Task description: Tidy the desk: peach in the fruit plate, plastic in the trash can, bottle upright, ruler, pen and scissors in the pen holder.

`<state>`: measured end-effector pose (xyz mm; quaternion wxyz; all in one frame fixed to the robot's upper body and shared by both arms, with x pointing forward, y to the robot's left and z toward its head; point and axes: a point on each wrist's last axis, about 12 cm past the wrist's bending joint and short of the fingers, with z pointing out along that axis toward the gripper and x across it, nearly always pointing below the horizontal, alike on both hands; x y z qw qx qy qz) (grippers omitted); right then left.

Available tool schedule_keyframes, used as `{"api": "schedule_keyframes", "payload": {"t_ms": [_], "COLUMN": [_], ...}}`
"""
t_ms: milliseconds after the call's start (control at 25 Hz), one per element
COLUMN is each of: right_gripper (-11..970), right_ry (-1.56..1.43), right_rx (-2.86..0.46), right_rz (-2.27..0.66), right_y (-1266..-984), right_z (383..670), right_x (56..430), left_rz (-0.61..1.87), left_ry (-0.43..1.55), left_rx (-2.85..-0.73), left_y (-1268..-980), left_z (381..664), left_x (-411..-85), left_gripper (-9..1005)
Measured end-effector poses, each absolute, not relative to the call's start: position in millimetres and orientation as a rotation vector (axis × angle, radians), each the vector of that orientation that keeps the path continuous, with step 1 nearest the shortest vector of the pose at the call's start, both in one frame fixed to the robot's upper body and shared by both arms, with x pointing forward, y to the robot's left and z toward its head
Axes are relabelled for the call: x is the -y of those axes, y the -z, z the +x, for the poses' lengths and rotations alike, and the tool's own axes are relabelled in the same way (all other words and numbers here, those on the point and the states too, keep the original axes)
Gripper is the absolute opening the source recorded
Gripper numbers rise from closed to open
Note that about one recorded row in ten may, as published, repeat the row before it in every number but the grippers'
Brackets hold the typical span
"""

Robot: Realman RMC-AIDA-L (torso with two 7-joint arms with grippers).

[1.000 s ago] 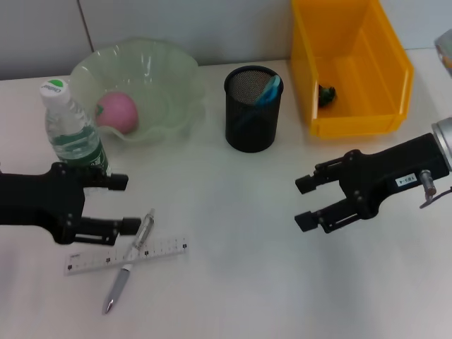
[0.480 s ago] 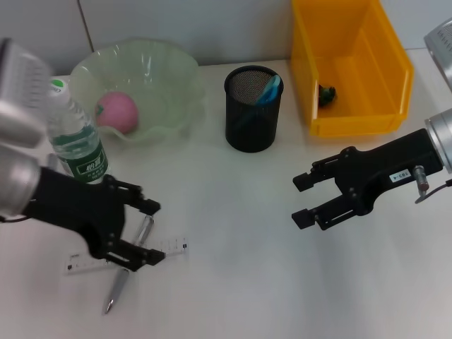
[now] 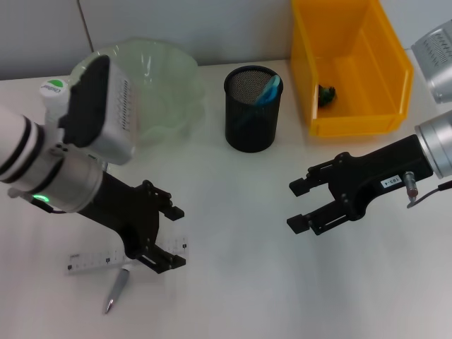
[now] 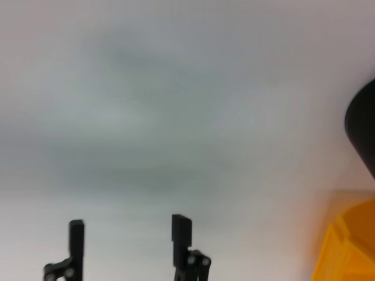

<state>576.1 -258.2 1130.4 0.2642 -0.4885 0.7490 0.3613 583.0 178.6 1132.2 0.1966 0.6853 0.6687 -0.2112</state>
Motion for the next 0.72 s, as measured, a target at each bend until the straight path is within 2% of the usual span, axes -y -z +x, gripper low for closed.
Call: {"api": "schedule_keyframes", "payload": {"t_ms": [720], "right_gripper": [794], "right_ry": [-0.955], "right_rx": [-2.027], "right_rz": [-1.324], "right_y": [-1128.1], "right_z": [578.7], "right_x": [254.2], "left_rz": [2.001], "left_ry": [0.447], "left_rx": [-1.904], "left_y": [-1110.2], "left_z": [586.8], "left_x": [-164.0], "left_gripper": [813]}}
